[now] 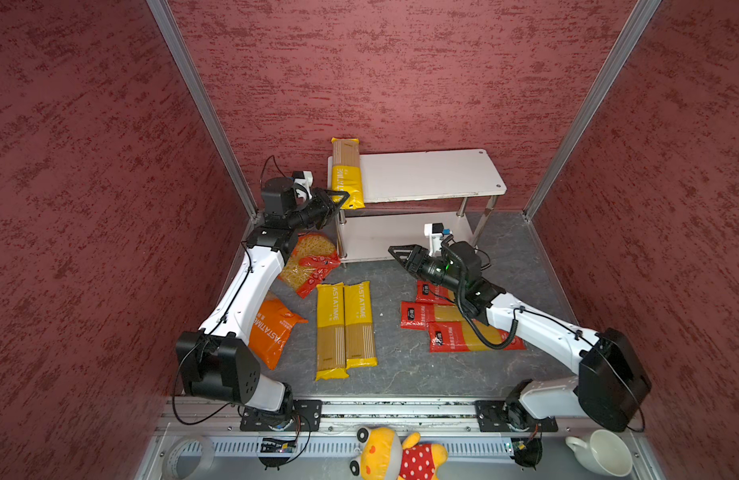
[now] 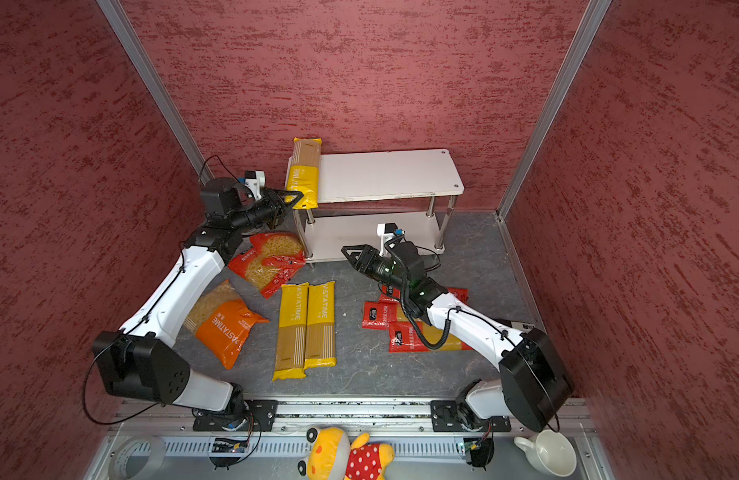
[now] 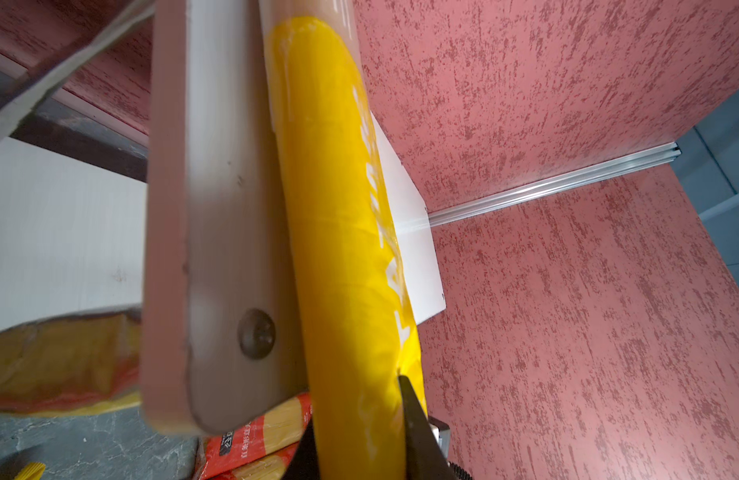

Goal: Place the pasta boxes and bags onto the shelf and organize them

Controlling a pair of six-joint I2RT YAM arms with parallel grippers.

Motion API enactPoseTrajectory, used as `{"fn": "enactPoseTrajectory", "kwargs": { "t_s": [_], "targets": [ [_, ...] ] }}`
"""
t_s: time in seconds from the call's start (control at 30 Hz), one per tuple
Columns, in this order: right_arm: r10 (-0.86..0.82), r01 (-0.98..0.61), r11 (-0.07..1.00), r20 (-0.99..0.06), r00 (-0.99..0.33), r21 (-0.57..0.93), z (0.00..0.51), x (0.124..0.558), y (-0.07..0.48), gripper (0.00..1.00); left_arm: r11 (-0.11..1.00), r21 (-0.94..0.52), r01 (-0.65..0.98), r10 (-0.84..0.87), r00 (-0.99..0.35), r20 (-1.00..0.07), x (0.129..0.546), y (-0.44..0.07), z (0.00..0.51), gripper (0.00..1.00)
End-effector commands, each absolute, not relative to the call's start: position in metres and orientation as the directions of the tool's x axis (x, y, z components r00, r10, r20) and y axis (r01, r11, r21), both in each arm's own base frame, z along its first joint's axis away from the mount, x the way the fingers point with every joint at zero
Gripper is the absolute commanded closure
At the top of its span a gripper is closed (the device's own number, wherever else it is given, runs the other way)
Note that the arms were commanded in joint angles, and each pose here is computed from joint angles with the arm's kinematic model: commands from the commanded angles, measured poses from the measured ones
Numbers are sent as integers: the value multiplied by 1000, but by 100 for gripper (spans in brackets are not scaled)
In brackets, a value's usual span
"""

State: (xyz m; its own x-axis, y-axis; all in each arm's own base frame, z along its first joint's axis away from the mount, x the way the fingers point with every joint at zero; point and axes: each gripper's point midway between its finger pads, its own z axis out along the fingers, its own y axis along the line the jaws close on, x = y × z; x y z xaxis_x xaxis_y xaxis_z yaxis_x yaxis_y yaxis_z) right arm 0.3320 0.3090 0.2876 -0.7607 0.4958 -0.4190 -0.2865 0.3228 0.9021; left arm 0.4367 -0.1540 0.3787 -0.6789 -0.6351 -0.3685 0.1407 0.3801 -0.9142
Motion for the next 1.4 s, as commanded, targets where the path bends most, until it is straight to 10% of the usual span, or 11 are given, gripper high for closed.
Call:
{"fn": "enactPoseTrajectory", "kwargs": {
  "t_s": [0.0,0.27,0.43,0.63,1.37],
  "targets": [
    [513,-311,323,-442,-736,894,296,329,299,49,398,-895,201,-659,-616,-431,443,-146,401,99],
    [513,-316,332,-451,-730,889,296,333,295,50,380,-905,191,-655,-635,-409,442,-150,394,92],
    [507,-320,328,-451,-734,889,297,335,298,51,387,-907,164,-671,-624,-399,435,-140,391,49],
    [508,-317,327,-448,-735,890,296,335,297,51,433,-894,118,-683,-604,-410,414,-109,394,26],
    [425,-170,348,-317,-848,922,233,345,324,62,478,-865,150,-648,-605,-463,385,-109,376,23]
  ]
}}
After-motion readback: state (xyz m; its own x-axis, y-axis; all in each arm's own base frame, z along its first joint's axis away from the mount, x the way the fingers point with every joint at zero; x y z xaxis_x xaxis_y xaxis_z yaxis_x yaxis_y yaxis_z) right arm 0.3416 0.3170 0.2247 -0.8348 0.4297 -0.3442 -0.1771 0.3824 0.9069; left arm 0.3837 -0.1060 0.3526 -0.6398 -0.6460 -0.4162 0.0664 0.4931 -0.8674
